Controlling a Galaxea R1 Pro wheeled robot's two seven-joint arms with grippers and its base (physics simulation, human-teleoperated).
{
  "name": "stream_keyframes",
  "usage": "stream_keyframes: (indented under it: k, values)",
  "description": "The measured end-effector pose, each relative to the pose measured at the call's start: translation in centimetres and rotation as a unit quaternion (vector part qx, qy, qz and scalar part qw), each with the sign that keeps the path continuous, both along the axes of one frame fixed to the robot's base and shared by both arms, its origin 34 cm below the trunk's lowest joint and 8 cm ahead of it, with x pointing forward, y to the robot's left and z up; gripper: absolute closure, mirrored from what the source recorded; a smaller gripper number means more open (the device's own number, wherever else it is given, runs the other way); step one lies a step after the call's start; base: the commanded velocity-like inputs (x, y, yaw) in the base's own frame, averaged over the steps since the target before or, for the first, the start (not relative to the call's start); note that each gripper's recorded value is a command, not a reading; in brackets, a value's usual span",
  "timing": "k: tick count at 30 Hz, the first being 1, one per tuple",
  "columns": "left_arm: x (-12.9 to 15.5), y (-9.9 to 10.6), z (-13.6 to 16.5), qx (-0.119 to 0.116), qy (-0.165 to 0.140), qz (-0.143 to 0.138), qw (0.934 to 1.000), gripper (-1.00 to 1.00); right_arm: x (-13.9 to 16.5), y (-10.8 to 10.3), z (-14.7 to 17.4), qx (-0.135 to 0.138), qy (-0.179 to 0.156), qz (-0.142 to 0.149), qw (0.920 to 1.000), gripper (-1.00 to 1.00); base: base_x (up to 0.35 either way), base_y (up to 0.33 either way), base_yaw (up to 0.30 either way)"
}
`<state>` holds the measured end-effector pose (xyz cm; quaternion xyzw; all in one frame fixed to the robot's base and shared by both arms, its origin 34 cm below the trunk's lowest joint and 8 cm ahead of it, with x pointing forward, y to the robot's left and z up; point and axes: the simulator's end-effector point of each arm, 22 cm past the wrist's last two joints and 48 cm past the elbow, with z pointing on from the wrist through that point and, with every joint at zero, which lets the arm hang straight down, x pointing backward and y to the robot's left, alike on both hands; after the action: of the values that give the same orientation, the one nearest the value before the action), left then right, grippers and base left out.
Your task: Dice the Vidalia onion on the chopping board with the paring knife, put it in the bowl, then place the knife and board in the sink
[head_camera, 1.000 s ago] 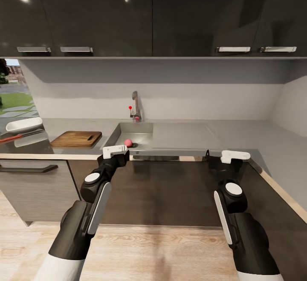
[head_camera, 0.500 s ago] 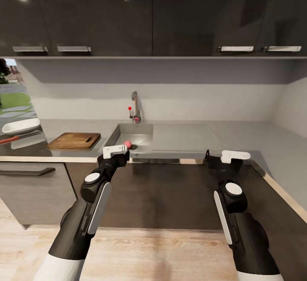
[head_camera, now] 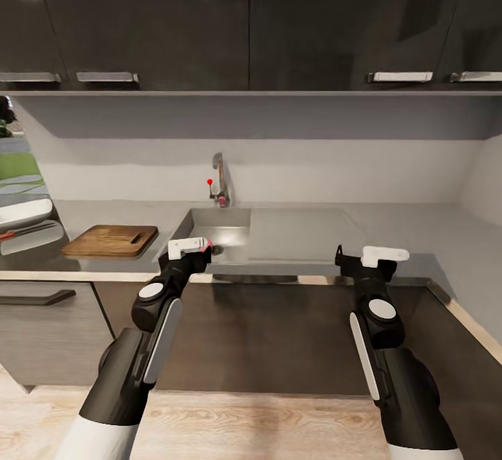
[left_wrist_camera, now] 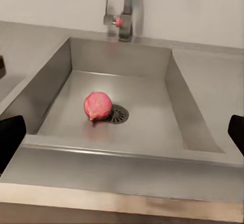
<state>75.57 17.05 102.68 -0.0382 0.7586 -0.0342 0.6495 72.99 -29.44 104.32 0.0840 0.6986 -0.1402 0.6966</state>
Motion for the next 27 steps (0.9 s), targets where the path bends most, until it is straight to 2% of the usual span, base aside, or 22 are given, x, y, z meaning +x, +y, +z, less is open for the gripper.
stream_keyframes:
  k: [17, 27]
  values:
    - [0.01, 0.19, -0.18, 0.004, 0.003, 0.001, 1.0000, -1.00, 0.01, 0.00, -0.01, 0.000, 0.000, 0.000, 1.0000, -1.00, 0.211, 0.000, 0.000]
    - [0.04, 0.61, -0.22, 0.013, 0.002, 0.005, 0.9999, -1.00, 0.02, 0.01, -0.04, 0.001, 0.000, 0.000, 1.0000, -1.00, 0.146, 0.000, 0.000]
